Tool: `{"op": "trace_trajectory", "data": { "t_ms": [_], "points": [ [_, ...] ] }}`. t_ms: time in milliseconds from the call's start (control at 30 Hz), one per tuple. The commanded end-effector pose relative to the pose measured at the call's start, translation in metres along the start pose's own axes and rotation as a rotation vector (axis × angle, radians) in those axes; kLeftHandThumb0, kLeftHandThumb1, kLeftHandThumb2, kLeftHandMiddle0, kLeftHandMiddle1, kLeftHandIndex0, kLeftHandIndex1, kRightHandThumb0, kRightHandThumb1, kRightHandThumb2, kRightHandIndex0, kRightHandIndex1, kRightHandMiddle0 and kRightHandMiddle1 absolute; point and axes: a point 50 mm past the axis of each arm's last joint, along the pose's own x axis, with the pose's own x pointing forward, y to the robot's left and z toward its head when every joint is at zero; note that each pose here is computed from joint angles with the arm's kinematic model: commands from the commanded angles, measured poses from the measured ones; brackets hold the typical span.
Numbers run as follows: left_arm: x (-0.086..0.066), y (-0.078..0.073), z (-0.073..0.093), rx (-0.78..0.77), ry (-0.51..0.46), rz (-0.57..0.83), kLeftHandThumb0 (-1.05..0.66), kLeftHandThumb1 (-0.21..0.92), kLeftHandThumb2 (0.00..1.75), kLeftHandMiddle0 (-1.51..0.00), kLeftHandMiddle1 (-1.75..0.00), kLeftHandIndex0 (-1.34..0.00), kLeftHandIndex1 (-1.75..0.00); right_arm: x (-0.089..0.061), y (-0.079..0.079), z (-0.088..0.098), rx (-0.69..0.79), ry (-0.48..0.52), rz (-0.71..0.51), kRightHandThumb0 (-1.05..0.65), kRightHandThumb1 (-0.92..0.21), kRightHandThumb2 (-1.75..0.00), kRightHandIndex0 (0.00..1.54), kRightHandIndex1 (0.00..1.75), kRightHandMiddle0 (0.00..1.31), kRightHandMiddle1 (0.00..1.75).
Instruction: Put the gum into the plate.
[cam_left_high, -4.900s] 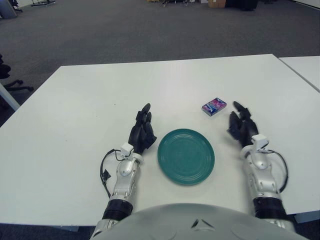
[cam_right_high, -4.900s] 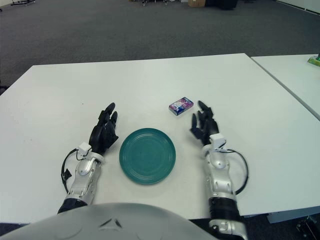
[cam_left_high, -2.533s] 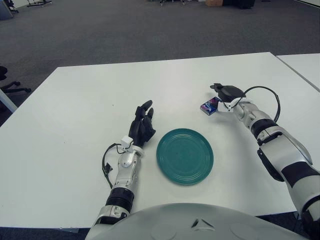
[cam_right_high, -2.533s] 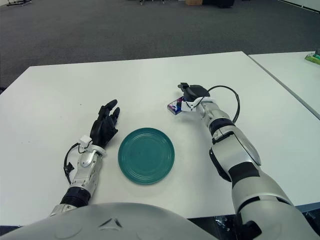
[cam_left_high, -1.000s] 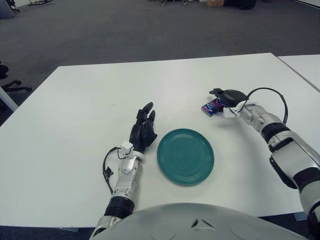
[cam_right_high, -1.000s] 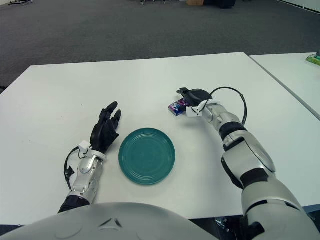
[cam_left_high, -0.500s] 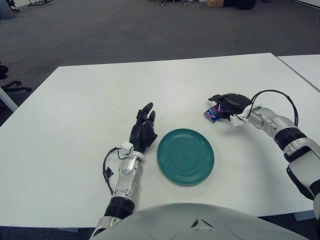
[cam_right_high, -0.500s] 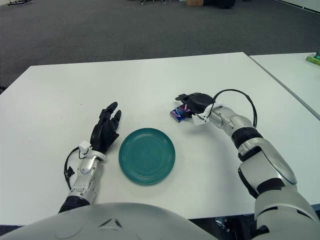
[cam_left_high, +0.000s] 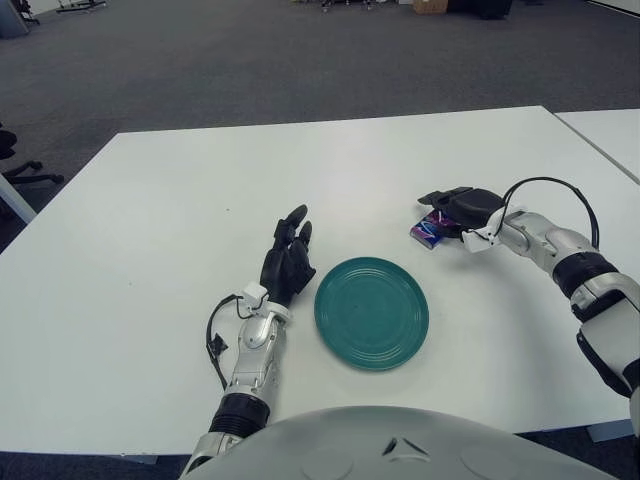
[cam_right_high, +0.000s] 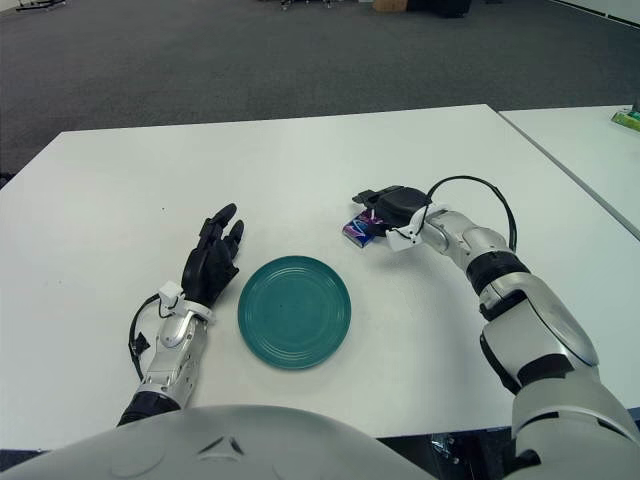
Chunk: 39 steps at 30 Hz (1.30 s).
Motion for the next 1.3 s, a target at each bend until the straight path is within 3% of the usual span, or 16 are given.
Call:
{"op": "trace_trajectory", "data": {
  "t_ms": [0, 667, 1000, 1267],
  "points": [
    [-0.017, -0.025, -0.026, -0.152, 0.081, 0.080, -0.95, 0.92, 0.88, -0.26, 0.00, 0.00, -0.60, -0.003, 0.037, 0.003, -0.027, 0.017, 0.176, -0.69, -0.92, -0.37, 0.26, 0.01, 0.00, 0.34],
    [-0.019, -0.023, -0.026, -0.170, 0.082, 0.103, -0.95, 0.92, 0.86, -0.28, -0.01, 0.00, -0.64, -0.003, 0.034, 0.006, -0.038, -0.036, 0.184, -0.69, -0.92, -0.35, 0.28, 0.01, 0.00, 0.35],
    [-0.018, -0.020, -0.027, -0.164, 0.082, 0.100, -0.90, 0.92, 0.89, -0.30, -0.01, 0.00, -0.65, -0.012, 0.018, 0.009, -0.047, -0.115, 0.143, -0.73, -0.92, -0.39, 0.27, 0.00, 0.00, 0.34],
    [-0.017, -0.018, -0.028, -0.162, 0.080, 0.088, -0.91, 0.92, 0.90, -0.28, 0.00, 0.00, -0.60, -0.034, -0.014, 0.018, -0.087, -0.209, 0.074, -0.71, -0.92, -0.44, 0.23, 0.00, 0.00, 0.24]
  ]
}}
